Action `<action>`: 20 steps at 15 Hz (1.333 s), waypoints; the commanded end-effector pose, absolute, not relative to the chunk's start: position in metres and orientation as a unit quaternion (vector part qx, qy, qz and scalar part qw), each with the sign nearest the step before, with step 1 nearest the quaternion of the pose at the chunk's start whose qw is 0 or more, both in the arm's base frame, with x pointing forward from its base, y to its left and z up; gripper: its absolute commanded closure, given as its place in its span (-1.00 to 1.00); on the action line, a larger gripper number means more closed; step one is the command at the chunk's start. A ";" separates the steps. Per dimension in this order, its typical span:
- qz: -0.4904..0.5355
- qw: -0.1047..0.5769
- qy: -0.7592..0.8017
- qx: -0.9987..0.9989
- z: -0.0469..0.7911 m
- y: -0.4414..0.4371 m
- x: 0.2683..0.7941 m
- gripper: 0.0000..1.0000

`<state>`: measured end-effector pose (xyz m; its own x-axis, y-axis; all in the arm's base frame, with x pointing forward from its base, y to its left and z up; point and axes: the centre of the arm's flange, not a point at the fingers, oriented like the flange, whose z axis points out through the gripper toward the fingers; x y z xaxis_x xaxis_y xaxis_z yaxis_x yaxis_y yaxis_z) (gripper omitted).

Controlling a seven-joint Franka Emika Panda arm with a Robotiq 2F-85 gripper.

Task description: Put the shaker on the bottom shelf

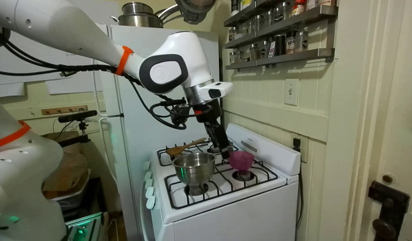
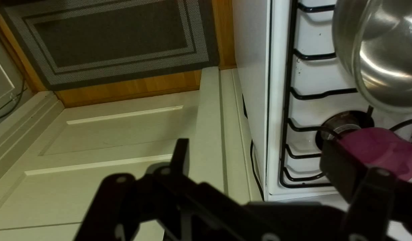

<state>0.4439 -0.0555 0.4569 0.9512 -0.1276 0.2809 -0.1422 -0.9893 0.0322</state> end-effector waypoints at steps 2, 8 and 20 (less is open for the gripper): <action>0.140 0.023 -0.069 0.987 0.447 -0.049 0.464 -1.00; 0.146 0.014 -0.024 0.989 0.435 0.006 0.530 -1.00; 0.090 0.003 0.032 0.995 0.394 0.164 0.642 -1.00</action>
<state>0.6074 0.1277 0.4071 0.9737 0.0360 0.2252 0.0385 -0.9992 -0.0069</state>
